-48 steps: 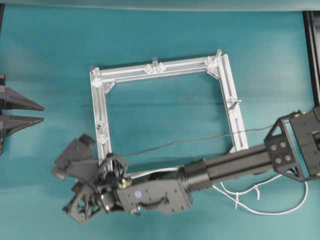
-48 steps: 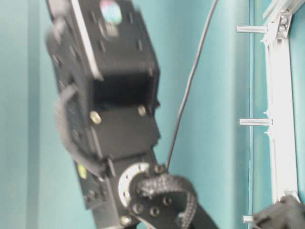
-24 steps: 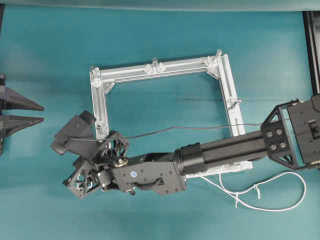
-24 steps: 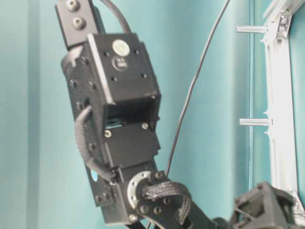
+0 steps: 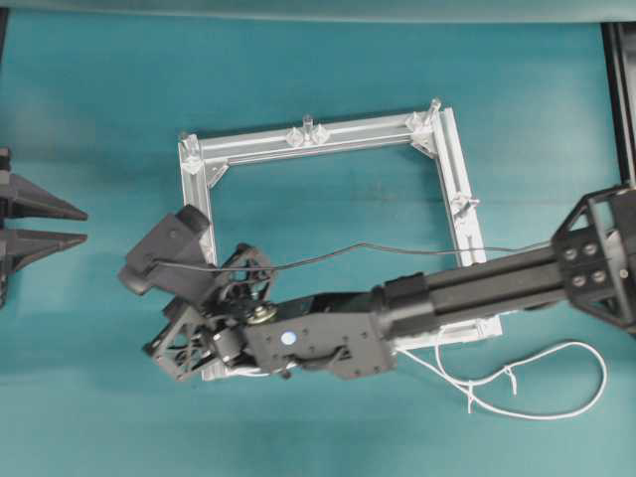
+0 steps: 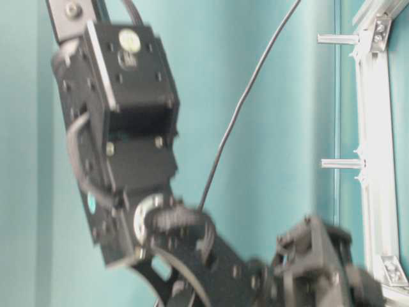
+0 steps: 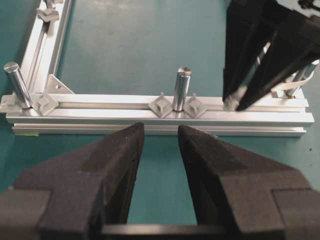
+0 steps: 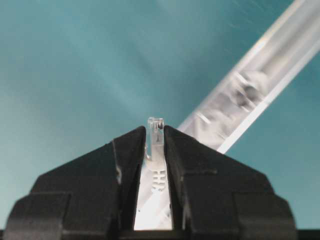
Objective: Move the cable alternately left and right between 8 pins so it hooks onto each one.
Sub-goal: 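Lift the plug up along the left rail to the top-left corner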
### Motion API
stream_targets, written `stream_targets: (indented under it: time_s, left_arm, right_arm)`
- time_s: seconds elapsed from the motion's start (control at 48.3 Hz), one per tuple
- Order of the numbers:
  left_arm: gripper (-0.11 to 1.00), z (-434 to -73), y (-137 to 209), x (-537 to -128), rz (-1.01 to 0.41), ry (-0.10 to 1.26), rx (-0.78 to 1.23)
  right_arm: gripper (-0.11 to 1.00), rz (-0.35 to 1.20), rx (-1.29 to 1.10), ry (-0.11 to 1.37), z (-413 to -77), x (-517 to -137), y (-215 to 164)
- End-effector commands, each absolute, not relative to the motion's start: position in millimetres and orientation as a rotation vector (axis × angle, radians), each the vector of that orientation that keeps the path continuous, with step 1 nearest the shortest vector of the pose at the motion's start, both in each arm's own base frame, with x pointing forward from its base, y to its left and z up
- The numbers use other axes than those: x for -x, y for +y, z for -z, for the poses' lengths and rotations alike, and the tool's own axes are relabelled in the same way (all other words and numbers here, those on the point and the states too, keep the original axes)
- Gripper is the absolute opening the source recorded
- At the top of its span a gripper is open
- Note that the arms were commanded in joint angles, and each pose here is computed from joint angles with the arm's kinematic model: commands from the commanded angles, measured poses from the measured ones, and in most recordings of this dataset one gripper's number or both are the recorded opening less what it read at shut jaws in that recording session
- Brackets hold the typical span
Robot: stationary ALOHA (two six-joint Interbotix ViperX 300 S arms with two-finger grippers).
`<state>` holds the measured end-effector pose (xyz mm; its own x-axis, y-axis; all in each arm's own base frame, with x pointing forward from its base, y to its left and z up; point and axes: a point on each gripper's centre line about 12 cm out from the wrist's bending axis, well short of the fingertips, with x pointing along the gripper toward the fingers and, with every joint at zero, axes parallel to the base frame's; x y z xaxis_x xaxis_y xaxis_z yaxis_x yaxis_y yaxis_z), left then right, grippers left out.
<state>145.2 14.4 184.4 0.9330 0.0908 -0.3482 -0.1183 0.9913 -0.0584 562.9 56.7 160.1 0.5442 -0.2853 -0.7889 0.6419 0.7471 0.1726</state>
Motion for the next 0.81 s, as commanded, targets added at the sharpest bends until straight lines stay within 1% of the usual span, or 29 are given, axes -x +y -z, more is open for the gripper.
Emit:
stream_targets:
  time_s: [0.0, 0.269, 0.455, 0.621, 0.786]
  left_arm:
    - [0.38, -189, 15, -147, -0.107, 0.337, 0.082]
    - [0.38, -189, 15, -147, -0.106, 0.337, 0.081]
    - [0.38, -189, 15, -147, -0.107, 0.337, 0.082]
    - [0.38, -189, 15, -147, -0.106, 0.338, 0.081]
    - [0.38, -190, 15, -147, -0.106, 0.335, 0.081]
  right_arm:
    - [0.16, 0.559, -0.515, 0.768, -196, -553, 54]
    - [0.16, 0.568, -0.585, 0.759, -184, -521, 48]
    - [0.16, 0.592, -0.556, 0.790, -178, -505, 33]
    - [0.16, 0.625, -0.540, 0.797, -175, -503, 6]
    - [0.16, 0.601, -0.529, 0.773, -179, -510, -23]
